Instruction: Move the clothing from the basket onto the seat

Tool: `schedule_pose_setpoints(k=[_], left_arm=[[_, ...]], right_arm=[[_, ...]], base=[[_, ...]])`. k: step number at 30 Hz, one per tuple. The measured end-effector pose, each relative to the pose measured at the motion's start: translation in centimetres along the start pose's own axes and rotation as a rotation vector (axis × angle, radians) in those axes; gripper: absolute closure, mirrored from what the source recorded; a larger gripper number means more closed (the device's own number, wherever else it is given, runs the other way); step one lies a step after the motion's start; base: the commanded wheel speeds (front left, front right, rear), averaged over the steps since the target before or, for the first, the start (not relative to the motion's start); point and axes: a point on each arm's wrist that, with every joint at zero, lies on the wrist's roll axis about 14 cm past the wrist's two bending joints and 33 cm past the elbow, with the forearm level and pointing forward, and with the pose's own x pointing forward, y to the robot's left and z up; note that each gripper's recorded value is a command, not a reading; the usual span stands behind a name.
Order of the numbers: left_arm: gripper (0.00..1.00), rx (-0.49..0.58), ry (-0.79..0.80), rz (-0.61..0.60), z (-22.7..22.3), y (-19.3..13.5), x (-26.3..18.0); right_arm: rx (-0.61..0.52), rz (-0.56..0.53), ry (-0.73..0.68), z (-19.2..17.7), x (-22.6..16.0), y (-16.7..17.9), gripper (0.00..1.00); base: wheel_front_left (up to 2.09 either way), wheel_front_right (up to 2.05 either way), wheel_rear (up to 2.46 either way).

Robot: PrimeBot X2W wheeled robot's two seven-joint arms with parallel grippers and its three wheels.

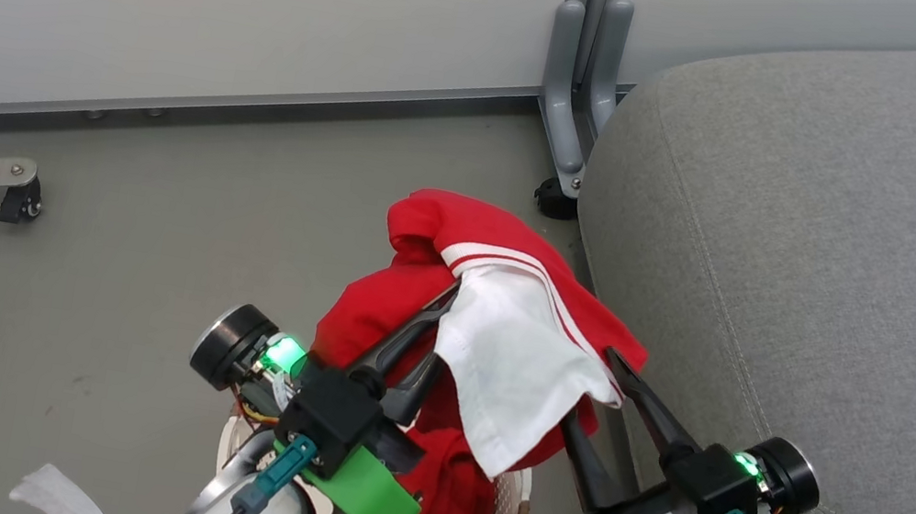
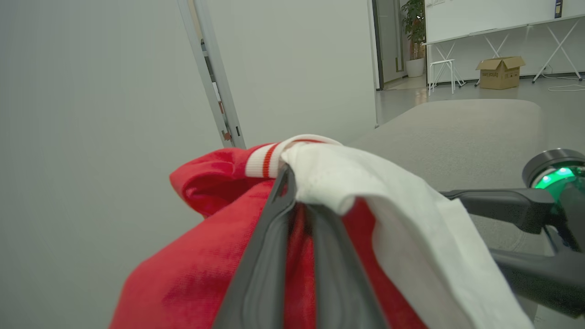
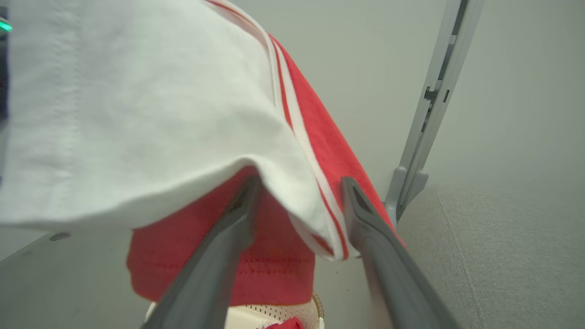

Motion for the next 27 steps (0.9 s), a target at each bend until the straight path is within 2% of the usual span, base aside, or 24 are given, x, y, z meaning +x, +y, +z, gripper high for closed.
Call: schedule_pose_setpoints(k=[17, 20, 22, 23, 24, 27], left_arm=[[0.98, -0.021, 0.028, 0.010, -1.0, 0.4, -0.2], [0.79, -0.022, 0.032, 0.013, -1.1, 0.4, -0.2], [0.58, -0.022, 0.034, 0.013, -1.2, 0.5, -0.1], [0.13, -0.022, 0.036, 0.016, -1.3, 0.5, -0.2], [0.00, -0.021, 0.037, 0.019, -1.3, 0.6, -0.2], [0.00, -0.018, 0.039, 0.032, -1.4, 1.0, -0.2]], right_arm=[[0.042, 0.006, 0.026, -0.9, 0.0, 0.4, 1.00], [0.039, 0.013, 0.028, -1.0, 0.0, 0.5, 1.00], [0.038, 0.015, 0.028, -1.0, 0.0, 0.5, 1.00], [0.039, 0.016, 0.028, -1.0, 0.1, 0.5, 1.00], [0.040, 0.017, 0.028, -1.0, 0.1, 0.5, 1.00], [0.044, 0.021, 0.025, -0.9, 0.3, 0.6, 1.00]], base=[[0.00, 0.00, 0.00], [0.00, 0.00, 0.00], [0.00, 0.00, 0.00], [0.00, 0.00, 0.00], [0.00, 0.00, 0.00], [0.00, 0.00, 0.00]])
